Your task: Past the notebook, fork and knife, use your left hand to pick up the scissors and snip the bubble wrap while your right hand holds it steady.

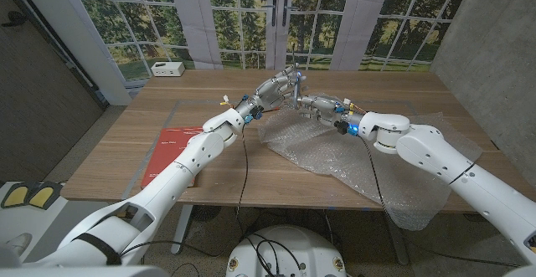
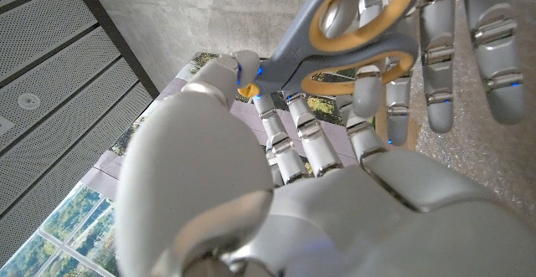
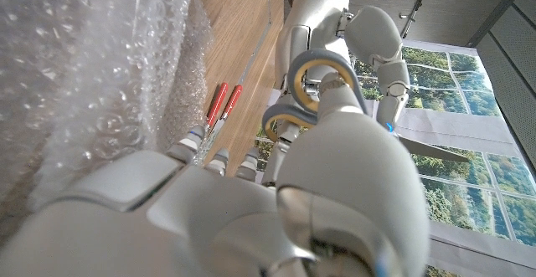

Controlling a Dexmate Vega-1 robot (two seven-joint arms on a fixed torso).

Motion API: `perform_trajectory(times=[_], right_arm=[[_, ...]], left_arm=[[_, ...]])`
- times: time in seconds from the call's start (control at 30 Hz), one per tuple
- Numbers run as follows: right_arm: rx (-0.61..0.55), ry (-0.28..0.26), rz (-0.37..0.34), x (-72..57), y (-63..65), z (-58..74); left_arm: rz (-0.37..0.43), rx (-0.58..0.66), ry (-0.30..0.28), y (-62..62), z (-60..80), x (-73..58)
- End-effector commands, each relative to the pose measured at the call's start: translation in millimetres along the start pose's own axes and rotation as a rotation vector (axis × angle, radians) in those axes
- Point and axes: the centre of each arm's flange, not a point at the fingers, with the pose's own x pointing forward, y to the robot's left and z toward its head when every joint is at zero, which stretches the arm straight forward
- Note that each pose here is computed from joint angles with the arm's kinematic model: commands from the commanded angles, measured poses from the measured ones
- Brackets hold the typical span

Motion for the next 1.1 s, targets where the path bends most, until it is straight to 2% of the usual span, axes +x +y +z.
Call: perform_trajectory(times=[0.03, 0.37, 1.1], right_arm=[[0.01, 0.025, 0.055, -1.8, 0.4, -2.3], [0.014, 0.045, 0.071, -3.0, 0.3, -2.3], [-0.024, 0.065, 0.047, -5.3, 1.1, 1.5]], left_arm=[[-0.006, 0.054, -0.02, -2.5, 3.6, 0.4], [-0.013, 0.068, -0.025, -3.1, 4.0, 0.0], [-0.027, 0.069, -0.043, -1.7, 5.4, -3.1]])
